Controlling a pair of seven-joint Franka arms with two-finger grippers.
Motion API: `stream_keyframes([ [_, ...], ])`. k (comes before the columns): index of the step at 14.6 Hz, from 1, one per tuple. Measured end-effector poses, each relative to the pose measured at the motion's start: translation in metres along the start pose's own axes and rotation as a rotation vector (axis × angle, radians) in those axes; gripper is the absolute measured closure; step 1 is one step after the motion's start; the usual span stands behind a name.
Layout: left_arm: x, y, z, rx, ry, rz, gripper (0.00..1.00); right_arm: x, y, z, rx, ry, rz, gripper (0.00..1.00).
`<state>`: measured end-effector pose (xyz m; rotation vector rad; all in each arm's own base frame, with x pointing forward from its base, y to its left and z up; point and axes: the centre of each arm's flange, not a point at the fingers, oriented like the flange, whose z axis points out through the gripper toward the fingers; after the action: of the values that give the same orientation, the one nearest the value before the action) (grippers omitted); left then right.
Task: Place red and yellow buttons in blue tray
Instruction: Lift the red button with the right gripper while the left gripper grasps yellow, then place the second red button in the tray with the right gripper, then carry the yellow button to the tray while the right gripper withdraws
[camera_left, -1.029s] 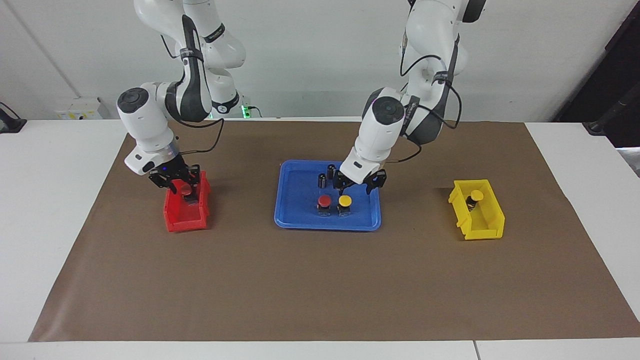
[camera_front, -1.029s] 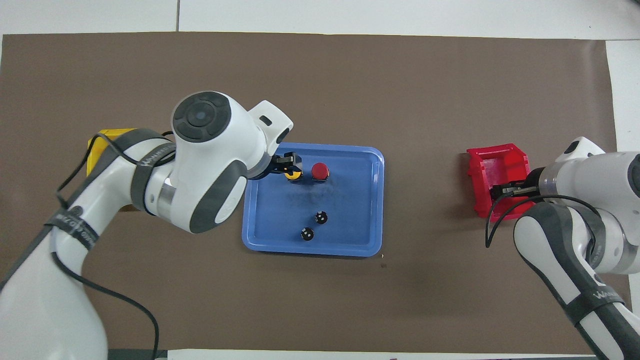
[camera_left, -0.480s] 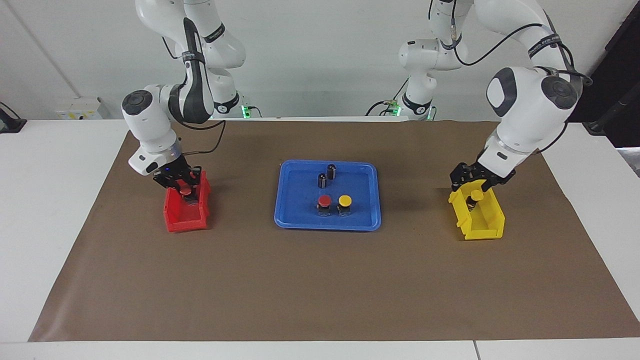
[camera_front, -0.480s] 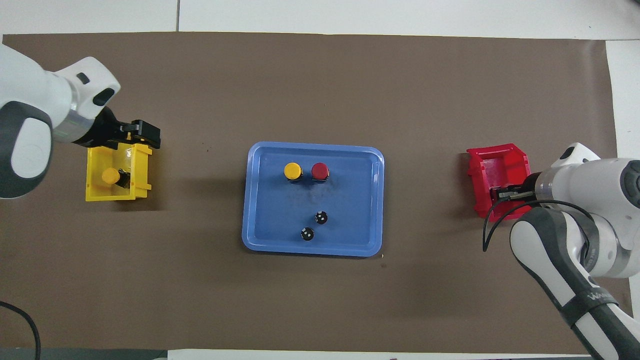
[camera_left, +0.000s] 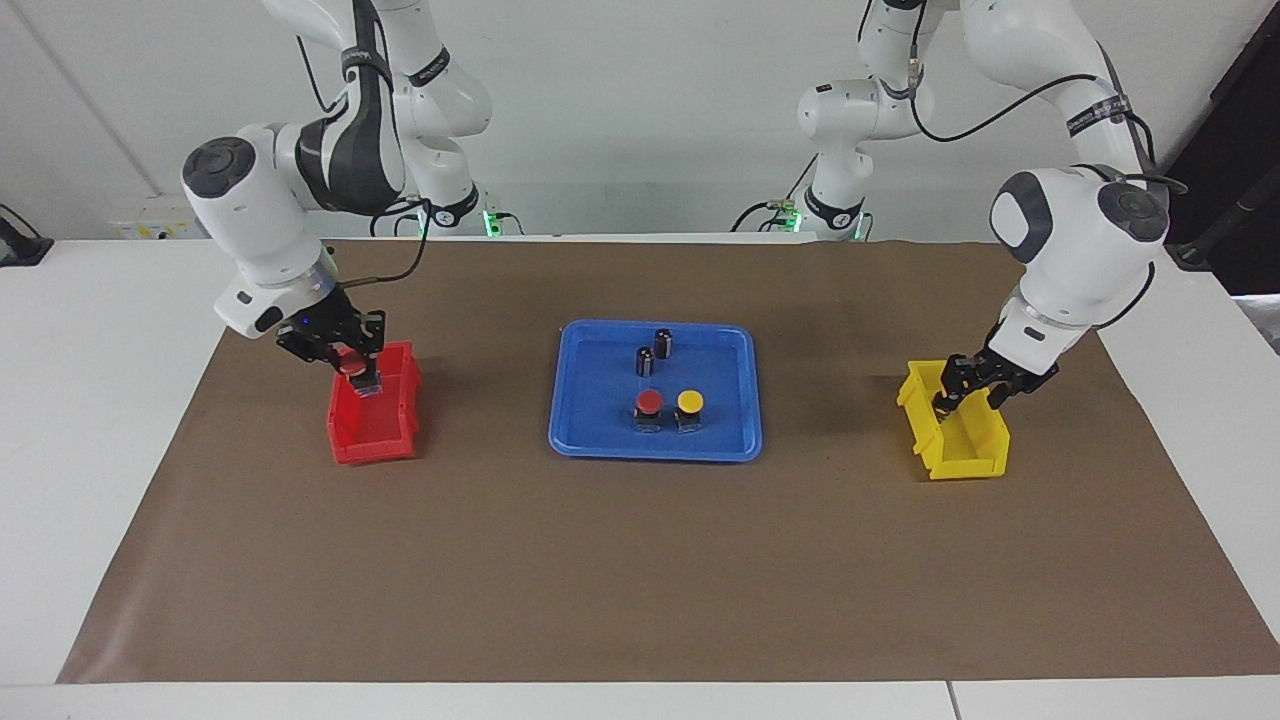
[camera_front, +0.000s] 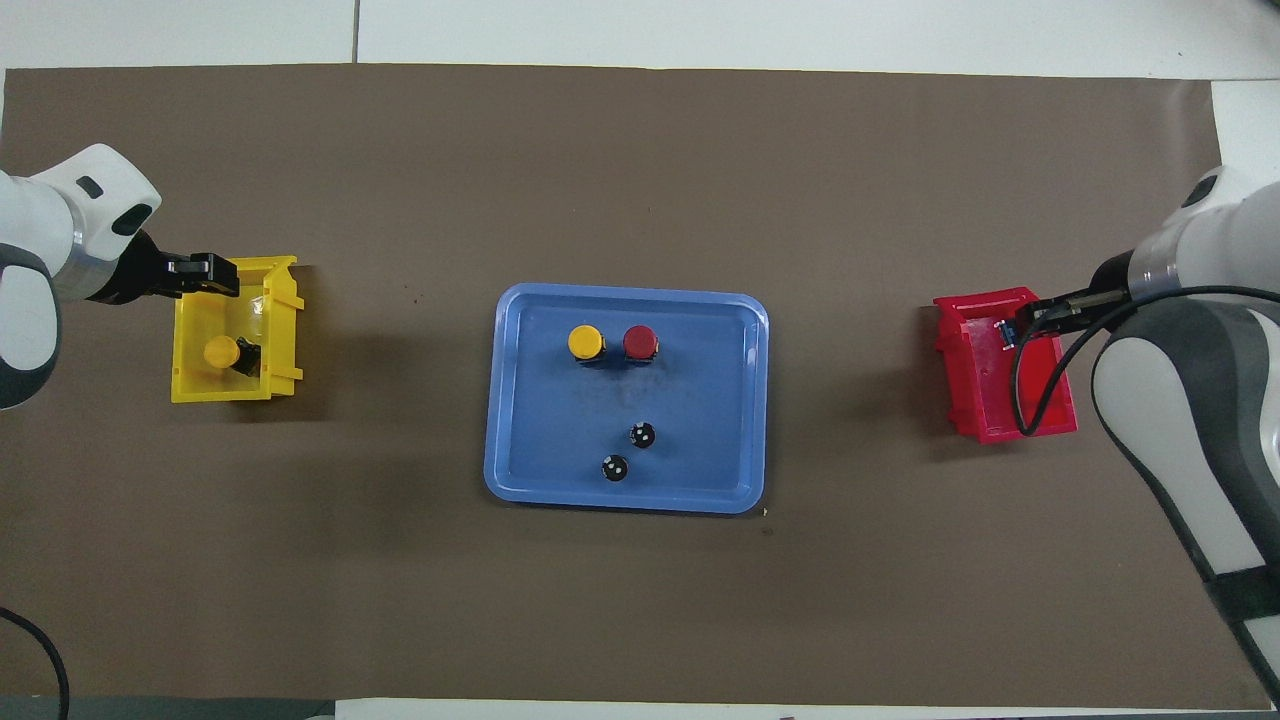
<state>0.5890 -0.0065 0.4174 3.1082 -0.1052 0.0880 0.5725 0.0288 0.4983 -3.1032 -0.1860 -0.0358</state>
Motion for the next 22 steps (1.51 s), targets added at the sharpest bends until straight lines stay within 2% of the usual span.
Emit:
stream_keyframes([
  [2, -0.007, -0.002, 0.017, 0.001, -0.002, -0.002, 0.34, 0.025, -0.055, -0.019, 0.006, 0.042, 0.054, 0.59],
  [4, -0.015, -0.006, 0.033, 0.002, -0.005, -0.009, 0.34, 0.039, -0.114, -0.015, 0.019, 0.068, 0.095, 0.59],
  [7, -0.028, -0.013, 0.047, 0.002, -0.022, -0.021, 0.34, 0.046, -0.186, 0.02, 0.042, 0.094, 0.162, 0.59],
  [11, -0.042, -0.019, 0.052, 0.003, -0.034, -0.028, 0.35, 0.031, -0.257, 0.08, 0.026, 0.051, 0.151, 0.59],
  [13, -0.043, -0.018, 0.051, 0.003, -0.032, -0.026, 0.57, 0.028, -0.26, 0.101, 0.016, 0.031, 0.154, 0.59],
  [15, -0.042, -0.015, 0.049, 0.003, -0.027, -0.022, 0.59, 0.023, -0.253, 0.118, 0.012, 0.028, 0.162, 0.59],
  [17, -0.034, -0.009, 0.034, 0.0, -0.038, -0.008, 0.59, 0.017, -0.25, 0.135, 0.009, 0.023, 0.163, 0.59],
  [19, -0.017, 0.013, -0.014, 0.01, -0.07, 0.031, 0.59, 0.008, -0.257, 0.15, 0.003, 0.006, 0.151, 0.59],
  [20, -0.008, 0.031, -0.046, 0.023, -0.067, 0.026, 0.59, 0.006, -0.261, 0.154, 0.0, -0.001, 0.149, 0.59],
  [22, 0.003, 0.09, -0.092, 0.032, -0.018, -0.046, 0.59, 0.003, -0.266, 0.157, -0.002, -0.006, 0.153, 0.59],
])
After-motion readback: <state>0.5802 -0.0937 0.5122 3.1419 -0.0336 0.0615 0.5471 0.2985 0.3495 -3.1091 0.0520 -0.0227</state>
